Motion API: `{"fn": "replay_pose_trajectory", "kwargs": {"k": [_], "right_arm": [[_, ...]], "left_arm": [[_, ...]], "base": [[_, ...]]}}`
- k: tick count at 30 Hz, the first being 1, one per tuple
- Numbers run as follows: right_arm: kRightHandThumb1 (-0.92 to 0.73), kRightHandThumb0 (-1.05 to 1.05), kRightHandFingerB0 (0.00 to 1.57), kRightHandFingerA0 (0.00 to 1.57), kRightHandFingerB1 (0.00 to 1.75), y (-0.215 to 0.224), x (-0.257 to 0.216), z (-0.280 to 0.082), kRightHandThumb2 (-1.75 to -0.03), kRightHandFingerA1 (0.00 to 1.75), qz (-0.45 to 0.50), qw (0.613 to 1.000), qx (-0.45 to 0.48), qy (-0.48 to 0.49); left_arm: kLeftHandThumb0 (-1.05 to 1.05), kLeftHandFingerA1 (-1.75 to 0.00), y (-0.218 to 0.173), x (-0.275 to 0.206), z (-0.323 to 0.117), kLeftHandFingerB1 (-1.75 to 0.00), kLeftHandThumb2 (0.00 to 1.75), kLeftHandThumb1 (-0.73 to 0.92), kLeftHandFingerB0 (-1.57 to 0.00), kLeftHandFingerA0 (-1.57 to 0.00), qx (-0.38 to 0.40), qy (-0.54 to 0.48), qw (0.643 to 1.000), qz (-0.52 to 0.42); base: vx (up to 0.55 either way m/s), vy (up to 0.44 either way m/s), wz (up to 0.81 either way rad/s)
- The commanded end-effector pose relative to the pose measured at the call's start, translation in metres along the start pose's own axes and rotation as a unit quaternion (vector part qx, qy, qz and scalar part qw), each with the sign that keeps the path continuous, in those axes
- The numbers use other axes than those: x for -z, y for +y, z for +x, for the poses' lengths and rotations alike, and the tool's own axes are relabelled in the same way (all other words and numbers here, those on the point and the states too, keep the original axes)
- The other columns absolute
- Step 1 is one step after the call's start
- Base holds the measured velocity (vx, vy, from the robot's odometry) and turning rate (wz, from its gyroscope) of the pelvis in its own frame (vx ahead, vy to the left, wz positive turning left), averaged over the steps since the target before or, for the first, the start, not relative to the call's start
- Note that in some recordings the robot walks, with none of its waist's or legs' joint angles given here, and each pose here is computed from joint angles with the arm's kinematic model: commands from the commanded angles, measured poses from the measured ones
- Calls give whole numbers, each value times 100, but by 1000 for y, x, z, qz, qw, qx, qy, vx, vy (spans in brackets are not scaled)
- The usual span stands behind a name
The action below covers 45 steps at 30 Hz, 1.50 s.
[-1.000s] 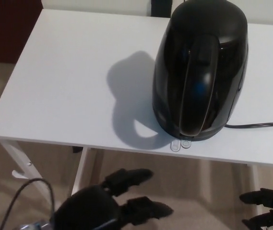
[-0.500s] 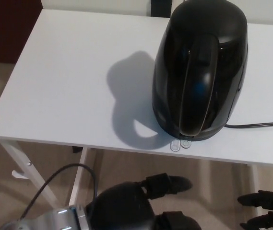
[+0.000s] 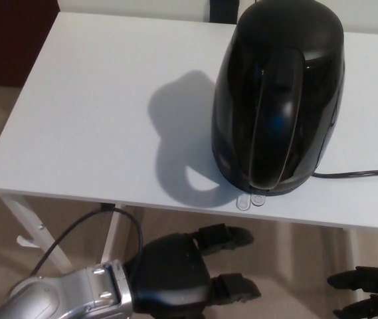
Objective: The robot walk towards a table in front and click the button on the base of the boilling pot using its left middle finger
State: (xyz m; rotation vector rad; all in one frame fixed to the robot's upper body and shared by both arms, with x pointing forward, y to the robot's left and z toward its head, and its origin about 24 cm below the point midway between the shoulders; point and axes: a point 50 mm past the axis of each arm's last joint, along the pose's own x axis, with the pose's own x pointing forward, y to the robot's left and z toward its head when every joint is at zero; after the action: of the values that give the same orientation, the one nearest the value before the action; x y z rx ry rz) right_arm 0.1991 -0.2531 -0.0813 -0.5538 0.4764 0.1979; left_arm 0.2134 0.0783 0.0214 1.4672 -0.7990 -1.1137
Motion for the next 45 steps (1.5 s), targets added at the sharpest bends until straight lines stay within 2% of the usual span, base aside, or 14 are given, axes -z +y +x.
{"fn": "replay_pose_trajectory", "kwargs": {"k": [1,11,12,13,14,17,18,20,21,23,32,36,41,45], "right_arm": [[-57,-63,72,78,41,-4,0,-1,-58,43,-3,1000,-1,-8],[-58,-61,66,71,39,-10,-8,0,-59,41,-22,999,-9,-45],[-58,-61,67,73,40,-10,-9,0,-59,42,-25,999,-8,-47],[-58,-61,67,73,40,-10,-9,0,-59,42,-30,998,-7,-50],[-61,-61,66,72,39,-10,-9,0,-59,41,-36,998,-7,-47],[-60,-60,67,76,40,-11,-10,1,-59,42,-42,998,-6,-49],[-59,-60,66,73,40,-11,-11,2,-59,42,-38,998,-8,-47],[-59,-60,66,73,40,-11,-11,2,-59,42,-36,998,-8,-46],[-59,-61,67,76,40,-11,-12,2,-59,42,-34,998,-9,-49],[-52,-63,66,75,43,-11,-12,3,-64,46,-31,998,-11,-51],[-60,-56,77,85,42,-12,-14,2,-59,45,-33,998,-8,-60],[-62,-56,71,74,41,-11,-12,2,-60,42,-29,998,-11,-60],[-60,-54,75,82,42,-13,-10,3,-59,44,-24,999,-7,-47],[-61,-57,64,70,39,-13,-13,3,-60,41,-28,998,-6,-60]], "left_arm": [[-50,-35,0,10,1,-29,63,75,-26,-33,-13,18,1000,20],[-50,-34,10,14,6,-29,62,75,-24,-33,-30,14,999,38],[-57,-43,11,14,6,-38,82,63,-18,-24,-27,14,999,40],[-57,-43,12,13,6,-38,82,63,-18,-24,-25,14,999,42],[-51,-34,14,12,6,-29,63,75,-23,-31,-25,14,999,41],[-50,-34,15,13,5,-29,63,75,-24,-31,-25,13,999,42],[-57,-43,15,13,5,-39,82,64,-20,-25,-26,12,999,45],[-57,-43,15,13,5,-39,82,64,-20,-25,-27,12,998,47],[-50,-34,15,14,5,-29,63,76,-24,-31,-27,13,998,48],[-50,-34,17,14,5,-29,63,75,-24,-32,-28,14,998,51],[-50,-34,20,15,7,-29,63,75,-25,-32,-34,15,998,55],[-50,-34,21,17,7,-29,63,75,-24,-32,-38,17,998,51],[-51,-34,25,20,8,-28,63,77,-23,-31,-41,20,998,53],[-51,-34,26,23,9,-28,63,78,-23,-31,-40,22,997,55]], "base": [[0,0,0],[0,0,0],[0,0,0],[0,0,0],[0,0,0],[0,0,0],[0,0,0],[0,0,0],[0,0,0],[0,0,0],[0,0,0],[0,0,0],[0,0,0],[0,0,0]]}}
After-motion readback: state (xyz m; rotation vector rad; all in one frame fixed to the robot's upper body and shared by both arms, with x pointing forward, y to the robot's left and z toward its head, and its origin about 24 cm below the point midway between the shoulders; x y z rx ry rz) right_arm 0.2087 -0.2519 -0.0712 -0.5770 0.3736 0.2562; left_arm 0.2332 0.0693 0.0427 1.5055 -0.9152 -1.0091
